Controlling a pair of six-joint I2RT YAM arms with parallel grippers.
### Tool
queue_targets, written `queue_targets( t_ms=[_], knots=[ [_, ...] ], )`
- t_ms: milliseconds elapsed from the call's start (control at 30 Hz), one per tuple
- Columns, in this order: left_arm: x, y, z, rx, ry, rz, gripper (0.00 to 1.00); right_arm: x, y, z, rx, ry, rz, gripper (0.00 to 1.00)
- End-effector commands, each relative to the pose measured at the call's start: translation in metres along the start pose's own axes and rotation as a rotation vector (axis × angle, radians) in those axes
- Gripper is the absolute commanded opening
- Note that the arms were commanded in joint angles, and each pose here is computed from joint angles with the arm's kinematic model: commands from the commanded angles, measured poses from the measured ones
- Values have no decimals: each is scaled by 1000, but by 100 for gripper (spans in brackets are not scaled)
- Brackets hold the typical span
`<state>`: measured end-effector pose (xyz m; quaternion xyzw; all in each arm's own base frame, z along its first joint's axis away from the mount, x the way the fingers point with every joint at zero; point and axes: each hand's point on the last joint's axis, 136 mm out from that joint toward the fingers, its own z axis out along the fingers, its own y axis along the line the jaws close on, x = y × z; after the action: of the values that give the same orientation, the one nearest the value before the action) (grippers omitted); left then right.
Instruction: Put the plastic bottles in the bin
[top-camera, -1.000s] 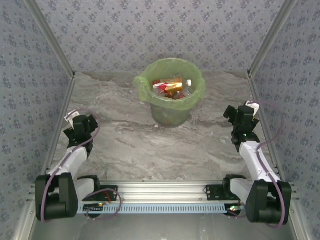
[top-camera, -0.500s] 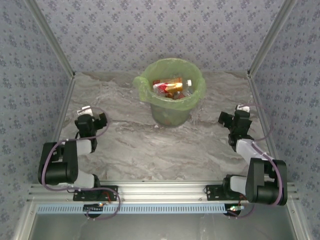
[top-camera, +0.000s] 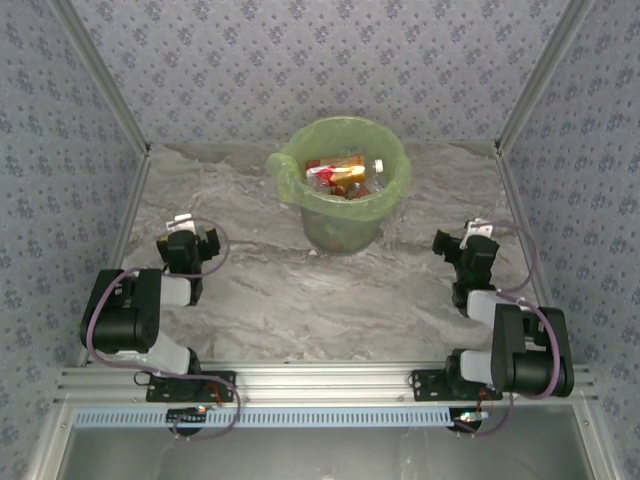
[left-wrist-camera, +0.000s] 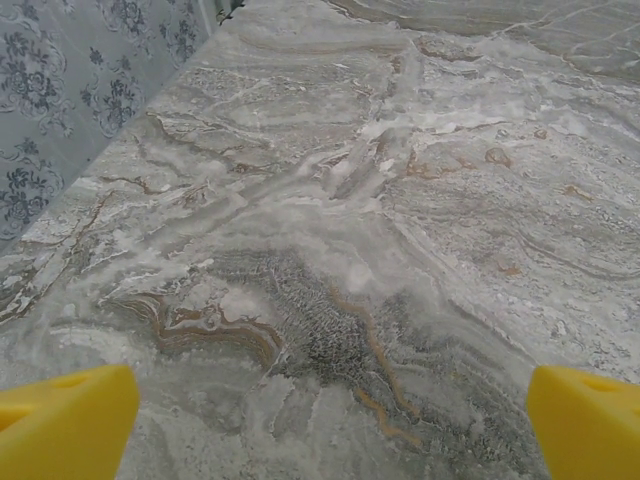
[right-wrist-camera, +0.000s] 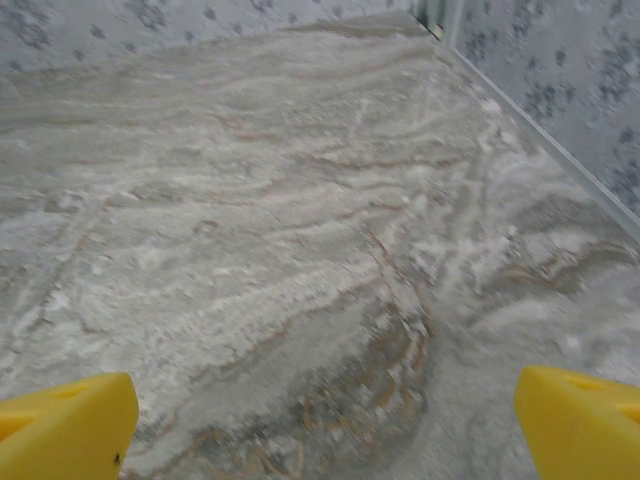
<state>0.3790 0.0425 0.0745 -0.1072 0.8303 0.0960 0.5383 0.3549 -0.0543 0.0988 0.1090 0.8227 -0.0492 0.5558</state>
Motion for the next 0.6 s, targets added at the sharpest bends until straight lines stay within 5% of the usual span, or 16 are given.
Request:
queue_targets(
  t_ms=[0, 200, 367, 567],
  knots=[
    [-21, 0, 0, -13, -65, -18, 99, -12, 21, 4, -84, -81, -53, 99],
    [-21, 0, 0, -10, -65, -13, 99, 6, 58, 11, -141, -100, -233, 99],
    [-22, 0, 0, -10, -66, -13, 99, 6, 33, 31, -79, 22, -121, 99],
    [-22, -1, 0, -9, -66, -10, 99, 5, 33, 31, -61, 14, -128, 99]
  ],
)
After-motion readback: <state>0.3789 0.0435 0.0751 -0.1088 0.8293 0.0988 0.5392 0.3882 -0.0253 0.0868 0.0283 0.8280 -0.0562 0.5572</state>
